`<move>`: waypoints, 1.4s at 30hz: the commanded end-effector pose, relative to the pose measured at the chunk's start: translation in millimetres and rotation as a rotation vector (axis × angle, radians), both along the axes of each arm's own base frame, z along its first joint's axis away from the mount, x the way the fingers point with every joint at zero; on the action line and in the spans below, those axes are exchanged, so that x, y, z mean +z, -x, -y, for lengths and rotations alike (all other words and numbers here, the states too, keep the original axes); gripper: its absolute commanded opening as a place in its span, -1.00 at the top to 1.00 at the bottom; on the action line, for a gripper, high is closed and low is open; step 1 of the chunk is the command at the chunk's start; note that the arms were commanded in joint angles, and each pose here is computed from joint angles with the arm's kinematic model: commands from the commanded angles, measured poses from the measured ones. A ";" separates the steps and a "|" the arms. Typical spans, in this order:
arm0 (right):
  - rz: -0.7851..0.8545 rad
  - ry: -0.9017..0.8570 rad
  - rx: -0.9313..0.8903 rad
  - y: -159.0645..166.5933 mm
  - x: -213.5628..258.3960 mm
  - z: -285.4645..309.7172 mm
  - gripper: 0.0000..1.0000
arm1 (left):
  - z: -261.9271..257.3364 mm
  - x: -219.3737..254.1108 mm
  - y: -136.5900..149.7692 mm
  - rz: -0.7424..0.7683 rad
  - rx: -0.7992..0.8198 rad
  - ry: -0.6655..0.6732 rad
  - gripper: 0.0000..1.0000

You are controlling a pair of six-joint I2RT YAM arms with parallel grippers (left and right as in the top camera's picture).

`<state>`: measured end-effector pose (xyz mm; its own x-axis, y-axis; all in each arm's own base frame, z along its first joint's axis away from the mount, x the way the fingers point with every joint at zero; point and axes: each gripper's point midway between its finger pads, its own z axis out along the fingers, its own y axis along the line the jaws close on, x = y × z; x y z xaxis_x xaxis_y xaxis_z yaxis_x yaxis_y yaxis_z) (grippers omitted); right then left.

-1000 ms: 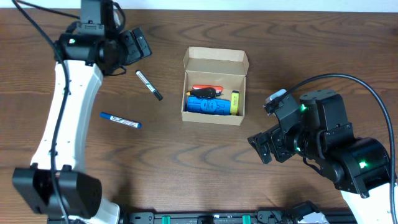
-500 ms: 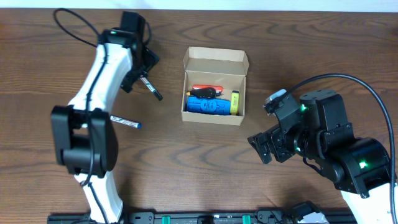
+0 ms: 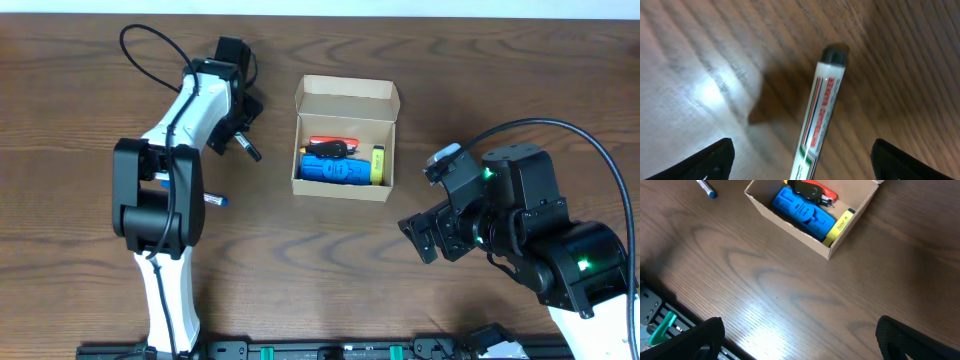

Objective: Pack container
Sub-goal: 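Grasp the white whiteboard marker with the left gripper and lift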

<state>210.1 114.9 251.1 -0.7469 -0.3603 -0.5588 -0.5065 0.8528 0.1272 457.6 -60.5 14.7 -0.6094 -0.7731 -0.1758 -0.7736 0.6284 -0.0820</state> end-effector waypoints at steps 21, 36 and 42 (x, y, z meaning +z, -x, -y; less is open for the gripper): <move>0.000 -0.004 -0.016 -1.3 1.2 1.5 -0.99 | 4.5 -28.8 0.0 -0.044 -0.030 0.023 0.28; 0.000 -0.005 -0.017 -1.3 1.2 1.5 -0.98 | 4.4 -5.2 13.2 -0.084 -0.081 0.027 0.89; 0.000 -0.004 -0.016 -1.3 1.2 1.5 -0.99 | 0.1 85.1 5.1 0.081 -0.214 -0.023 0.89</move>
